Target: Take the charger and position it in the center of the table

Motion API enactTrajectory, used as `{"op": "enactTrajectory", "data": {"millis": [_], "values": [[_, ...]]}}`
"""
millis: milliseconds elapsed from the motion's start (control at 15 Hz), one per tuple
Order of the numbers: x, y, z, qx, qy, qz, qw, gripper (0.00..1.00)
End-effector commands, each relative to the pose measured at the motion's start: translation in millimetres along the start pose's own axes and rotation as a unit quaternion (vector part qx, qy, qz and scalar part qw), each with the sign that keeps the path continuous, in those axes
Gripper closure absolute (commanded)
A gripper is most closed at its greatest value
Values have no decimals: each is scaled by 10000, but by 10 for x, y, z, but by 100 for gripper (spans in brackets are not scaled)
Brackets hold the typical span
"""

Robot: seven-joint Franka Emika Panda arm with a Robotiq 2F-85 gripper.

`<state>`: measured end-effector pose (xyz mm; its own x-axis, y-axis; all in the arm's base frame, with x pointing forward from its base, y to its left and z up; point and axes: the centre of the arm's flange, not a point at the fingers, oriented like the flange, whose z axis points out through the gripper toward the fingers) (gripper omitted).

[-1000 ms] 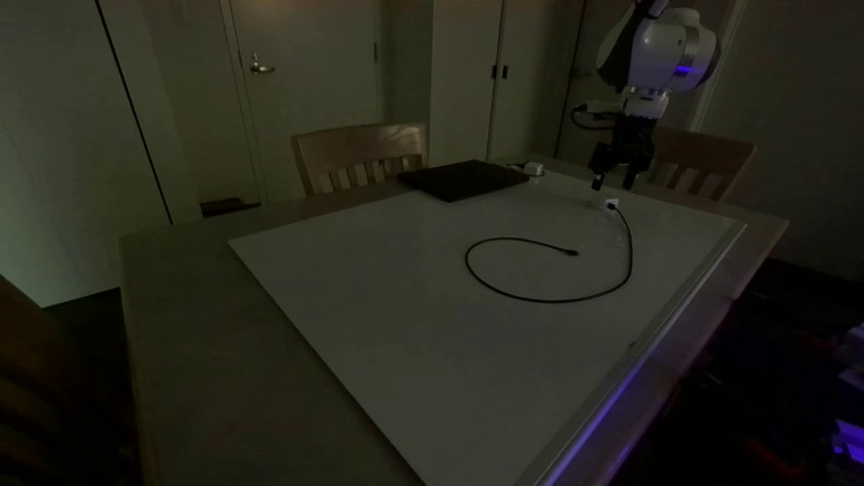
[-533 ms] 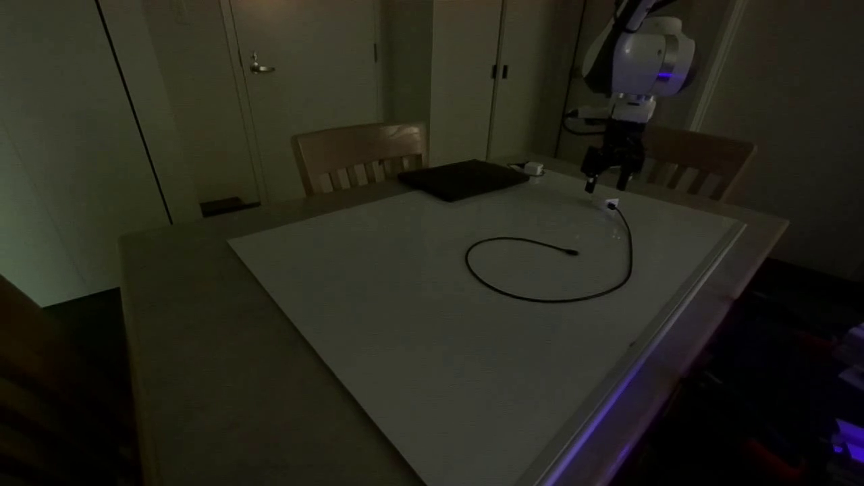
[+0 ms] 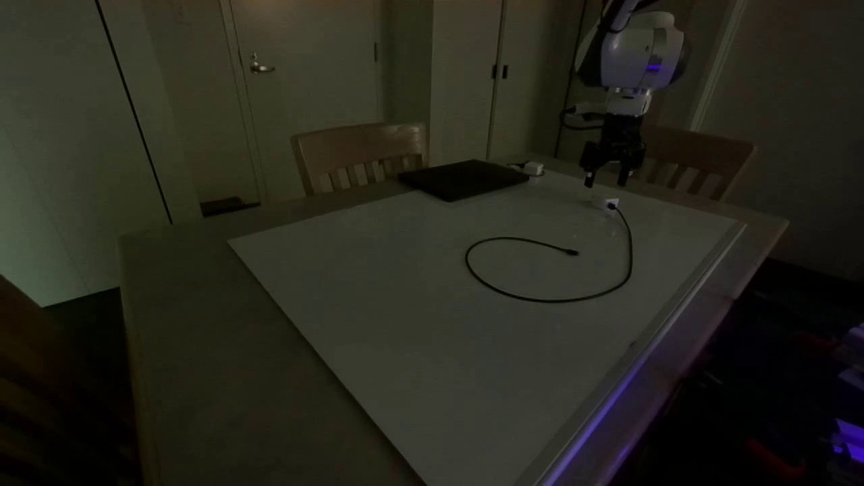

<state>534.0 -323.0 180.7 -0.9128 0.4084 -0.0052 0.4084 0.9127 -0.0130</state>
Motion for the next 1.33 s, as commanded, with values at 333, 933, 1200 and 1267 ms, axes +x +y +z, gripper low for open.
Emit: {"op": "enactTrajectory", "data": {"millis": [333, 933, 1200, 1267], "values": [[60, -37, 44, 18, 95, 9, 10000, 0], [459, -233, 491, 17, 413, -49, 9991, 0], [513, -263, 476, -41, 308, -112, 9995, 0], [530, -250, 449, -105, 290, -156, 9994, 0]]}}
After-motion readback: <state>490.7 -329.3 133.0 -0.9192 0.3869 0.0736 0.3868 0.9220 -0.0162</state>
